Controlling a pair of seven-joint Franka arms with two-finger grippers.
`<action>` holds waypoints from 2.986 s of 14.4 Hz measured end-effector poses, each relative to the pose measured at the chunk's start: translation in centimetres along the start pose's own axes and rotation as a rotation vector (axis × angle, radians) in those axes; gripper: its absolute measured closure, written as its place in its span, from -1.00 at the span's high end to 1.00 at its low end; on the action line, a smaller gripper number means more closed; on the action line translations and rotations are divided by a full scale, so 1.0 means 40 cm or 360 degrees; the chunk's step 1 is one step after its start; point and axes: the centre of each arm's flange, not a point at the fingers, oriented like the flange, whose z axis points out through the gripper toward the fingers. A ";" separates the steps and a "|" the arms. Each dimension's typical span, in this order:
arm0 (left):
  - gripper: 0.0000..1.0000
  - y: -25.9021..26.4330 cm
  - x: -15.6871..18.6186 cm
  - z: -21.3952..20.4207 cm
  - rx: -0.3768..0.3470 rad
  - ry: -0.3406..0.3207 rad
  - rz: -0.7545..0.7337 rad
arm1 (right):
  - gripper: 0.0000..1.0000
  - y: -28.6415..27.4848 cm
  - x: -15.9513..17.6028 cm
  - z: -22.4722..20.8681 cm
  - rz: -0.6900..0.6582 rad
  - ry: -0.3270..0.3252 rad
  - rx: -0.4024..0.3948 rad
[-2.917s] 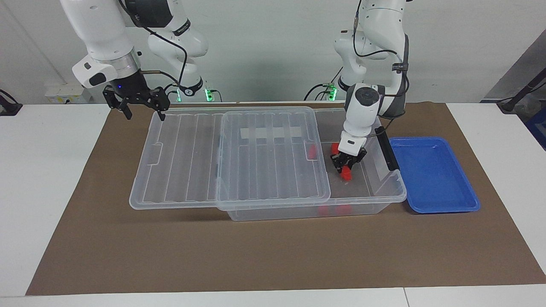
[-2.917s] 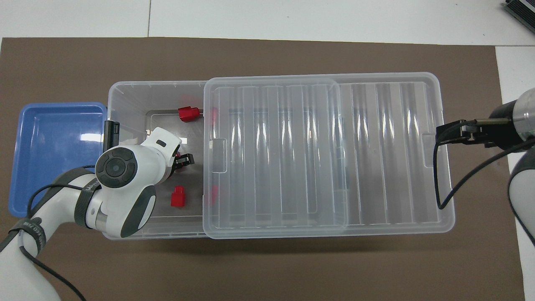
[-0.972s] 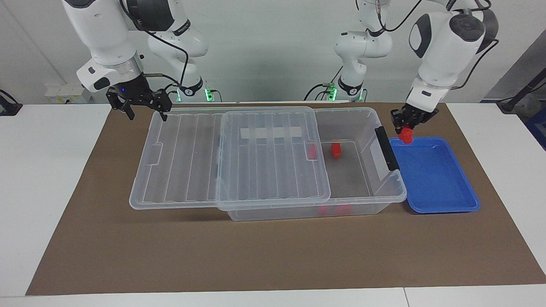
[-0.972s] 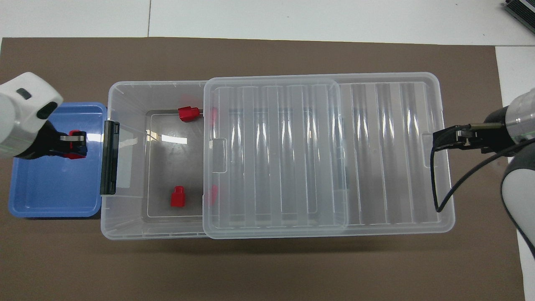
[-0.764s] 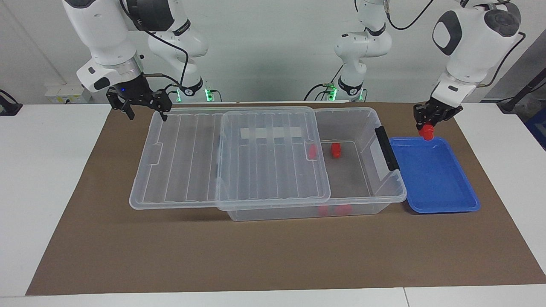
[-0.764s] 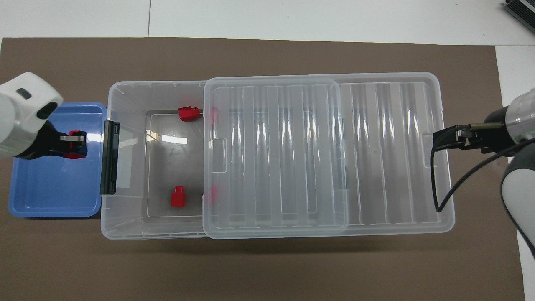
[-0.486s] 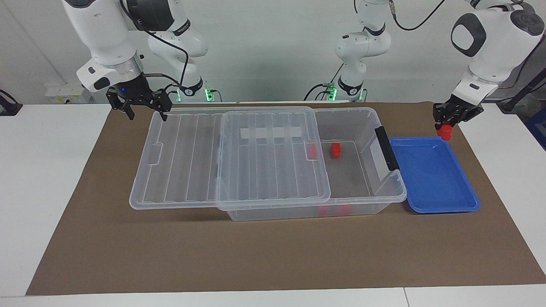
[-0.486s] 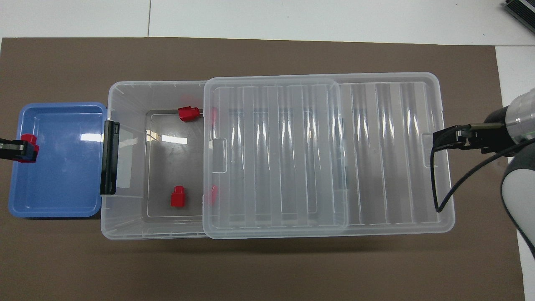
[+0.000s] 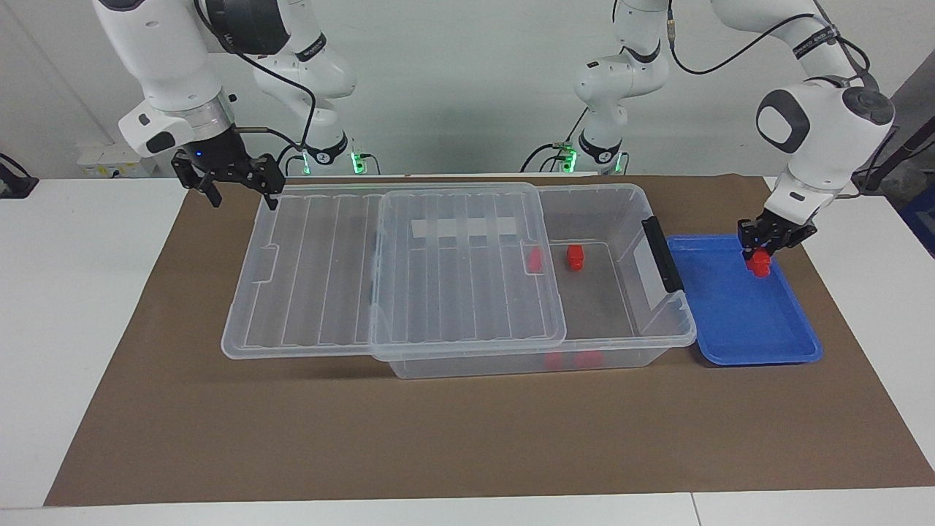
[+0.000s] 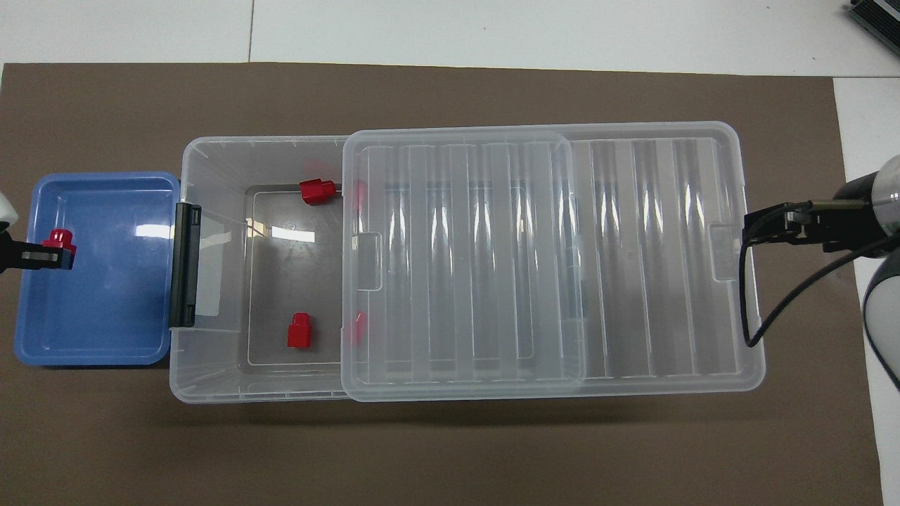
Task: Place red block in blue tray from box
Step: 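Carry the red block with the left gripper over the blue tray, then lower the red block into the blue tray and open the left gripper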
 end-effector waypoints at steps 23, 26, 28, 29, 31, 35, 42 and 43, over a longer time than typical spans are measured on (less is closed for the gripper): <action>-0.31 0.028 -0.029 0.317 -0.0006 0.0072 -0.0241 | 1.00 -0.001 0.007 0.009 -0.0003 0.0007 0.0002; -0.31 0.028 -0.029 0.319 -0.0006 0.0073 -0.0240 | 0.99 -0.001 0.007 0.010 -0.0003 0.0006 0.0002; -0.31 0.028 -0.029 0.319 -0.0006 0.0074 -0.0240 | 0.92 0.000 0.008 0.010 -0.0002 0.0006 0.0002; -0.21 0.029 -0.028 0.319 -0.0006 0.0074 -0.0239 | 0.79 0.002 0.008 0.010 0.0000 0.0007 0.0002; 0.23 0.033 -0.027 0.319 -0.0007 0.0074 -0.0234 | 0.29 0.013 0.016 0.016 0.0013 0.0021 0.0004; 1.00 0.053 0.005 0.280 -0.0019 0.0040 -0.0198 | -0.07 0.072 0.071 0.076 0.0018 0.0063 0.0015; 1.00 0.077 0.084 -0.058 -0.0038 -0.0091 -0.0141 | -0.73 0.144 0.117 0.222 0.0036 0.0087 0.0021; 1.00 0.087 0.088 -0.109 -0.0041 -0.0105 -0.0128 | -0.97 0.154 0.118 0.244 0.0045 0.0090 0.0021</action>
